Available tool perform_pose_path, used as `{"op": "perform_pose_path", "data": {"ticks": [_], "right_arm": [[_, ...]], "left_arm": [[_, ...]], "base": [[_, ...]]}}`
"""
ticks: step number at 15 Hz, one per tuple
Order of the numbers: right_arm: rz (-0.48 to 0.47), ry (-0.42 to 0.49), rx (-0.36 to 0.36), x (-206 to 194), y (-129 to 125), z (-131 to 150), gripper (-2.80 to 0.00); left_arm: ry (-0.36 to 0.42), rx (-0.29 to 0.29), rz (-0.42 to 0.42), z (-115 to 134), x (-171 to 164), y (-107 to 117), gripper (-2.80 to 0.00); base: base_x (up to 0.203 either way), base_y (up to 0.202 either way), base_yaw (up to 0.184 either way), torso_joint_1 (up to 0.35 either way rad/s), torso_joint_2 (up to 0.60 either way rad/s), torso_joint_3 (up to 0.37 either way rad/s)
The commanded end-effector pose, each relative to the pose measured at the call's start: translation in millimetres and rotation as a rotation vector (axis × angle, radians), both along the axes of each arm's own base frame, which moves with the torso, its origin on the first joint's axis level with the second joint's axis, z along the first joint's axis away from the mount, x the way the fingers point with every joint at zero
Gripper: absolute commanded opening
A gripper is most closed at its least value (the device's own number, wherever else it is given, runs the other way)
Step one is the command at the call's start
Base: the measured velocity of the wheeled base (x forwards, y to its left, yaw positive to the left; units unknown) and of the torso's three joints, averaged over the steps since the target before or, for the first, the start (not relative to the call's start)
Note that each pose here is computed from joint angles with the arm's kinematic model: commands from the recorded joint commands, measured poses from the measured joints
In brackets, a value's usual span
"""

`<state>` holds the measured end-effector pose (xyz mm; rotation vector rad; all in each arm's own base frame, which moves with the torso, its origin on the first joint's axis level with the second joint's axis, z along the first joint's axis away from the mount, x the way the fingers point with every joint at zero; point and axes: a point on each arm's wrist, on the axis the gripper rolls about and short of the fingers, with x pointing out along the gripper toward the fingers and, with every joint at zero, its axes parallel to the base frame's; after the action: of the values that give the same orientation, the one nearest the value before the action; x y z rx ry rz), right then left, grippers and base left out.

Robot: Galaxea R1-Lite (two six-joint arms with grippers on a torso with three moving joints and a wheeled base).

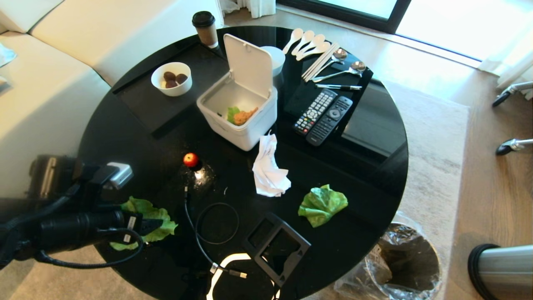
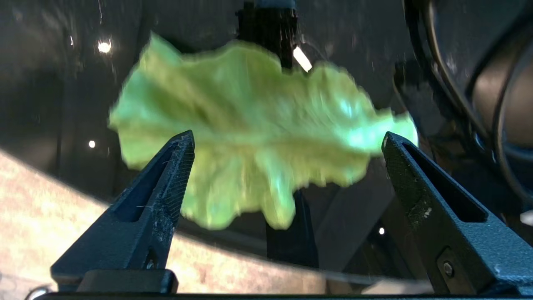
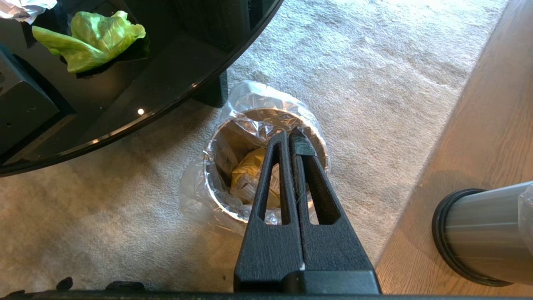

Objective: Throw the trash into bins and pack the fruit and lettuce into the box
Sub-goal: Pick up the vegetable leaves

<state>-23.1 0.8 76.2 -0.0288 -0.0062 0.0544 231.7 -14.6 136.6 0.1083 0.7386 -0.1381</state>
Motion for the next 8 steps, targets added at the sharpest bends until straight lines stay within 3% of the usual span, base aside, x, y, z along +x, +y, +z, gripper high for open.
{"op": "perform_pose_path", "data": {"ticks": [1,8], "right_arm": [[0.001,0.001,0.000,0.1,0.0,0.0,-2.80],[0.001,0.001,0.000,0.1,0.0,0.0,-2.80]], "left_arm": [[0.028,0.002,-0.004,-7.9,6.5,-1.2,0.00],[0.059,0.004,-0.009,-15.2,5.5,-1.4,0.00]], "base": [[0.000,0.000,0.000,0.000,0.00,0.000],[0.000,0.000,0.000,0.000,0.00,0.000]]}}
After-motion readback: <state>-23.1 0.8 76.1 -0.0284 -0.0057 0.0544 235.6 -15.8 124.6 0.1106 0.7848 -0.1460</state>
